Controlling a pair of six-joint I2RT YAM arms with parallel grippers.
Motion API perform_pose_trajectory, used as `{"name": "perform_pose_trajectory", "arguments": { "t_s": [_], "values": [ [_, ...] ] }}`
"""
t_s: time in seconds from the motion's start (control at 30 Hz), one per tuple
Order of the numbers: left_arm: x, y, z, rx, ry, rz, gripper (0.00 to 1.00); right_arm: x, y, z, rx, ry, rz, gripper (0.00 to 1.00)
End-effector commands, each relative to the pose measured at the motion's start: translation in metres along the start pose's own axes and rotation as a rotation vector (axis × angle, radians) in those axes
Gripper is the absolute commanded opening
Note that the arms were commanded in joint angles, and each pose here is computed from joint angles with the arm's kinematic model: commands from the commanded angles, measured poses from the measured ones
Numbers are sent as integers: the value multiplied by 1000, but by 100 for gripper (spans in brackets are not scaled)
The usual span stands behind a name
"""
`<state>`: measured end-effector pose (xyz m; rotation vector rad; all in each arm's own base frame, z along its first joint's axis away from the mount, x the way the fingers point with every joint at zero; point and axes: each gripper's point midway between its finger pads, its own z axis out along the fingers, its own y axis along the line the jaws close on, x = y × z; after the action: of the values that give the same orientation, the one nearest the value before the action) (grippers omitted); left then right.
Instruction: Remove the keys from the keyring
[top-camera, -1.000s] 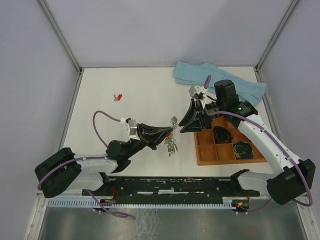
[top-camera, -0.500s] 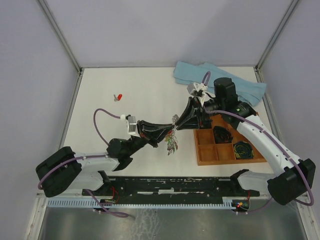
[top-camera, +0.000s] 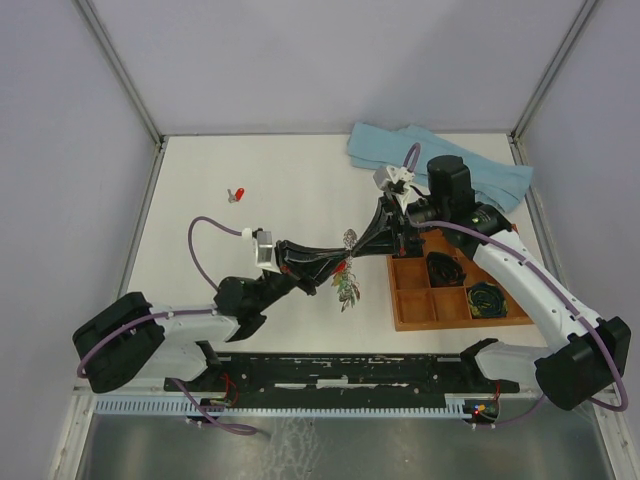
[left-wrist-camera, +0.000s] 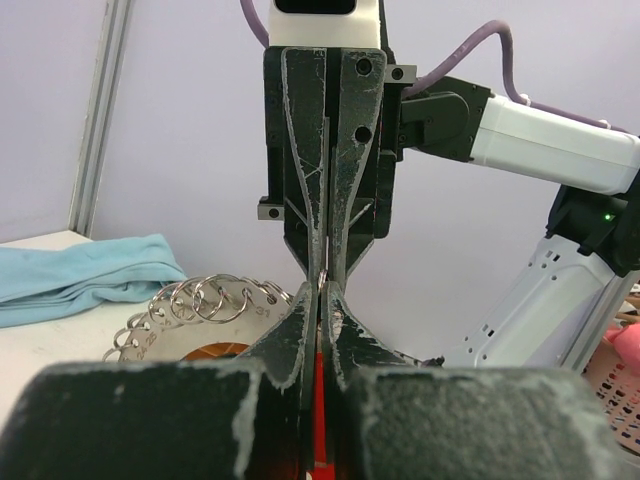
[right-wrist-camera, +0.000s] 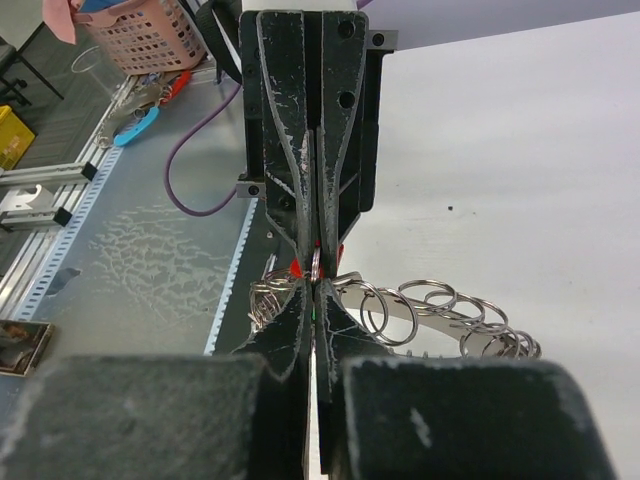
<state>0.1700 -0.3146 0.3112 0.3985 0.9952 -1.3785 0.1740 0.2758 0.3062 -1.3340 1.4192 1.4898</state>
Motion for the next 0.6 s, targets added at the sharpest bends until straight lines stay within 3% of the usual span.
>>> {"name": "perform_pose_trajectory", "arguments": {
  "t_s": [0.0,0.1,0.2,0.3,0.37,0.4,0.47,0.57],
  "values": [
    [-55,-23,12,90,-212,18,3,-5,10,0,-19,-3,-38,1],
    [-49,-18,7,71,-195,29,10,0,8,-3,15,30,-56,1],
    [-39,-8,-10,14,-162,62,37,8,4,-11,75,105,-136,1],
    [-19,2,-29,-34,-48,139,51,22,2,-23,127,228,-216,1],
    [2,7,-32,-36,107,232,53,32,1,-30,153,338,-273,1],
    [29,17,-39,-59,270,260,55,38,2,-34,152,402,-308,1],
    [44,20,-46,-41,403,332,56,48,2,-39,163,509,-371,1],
    [49,13,-51,39,432,401,57,59,-3,-44,192,635,-446,1]
  ]
}}
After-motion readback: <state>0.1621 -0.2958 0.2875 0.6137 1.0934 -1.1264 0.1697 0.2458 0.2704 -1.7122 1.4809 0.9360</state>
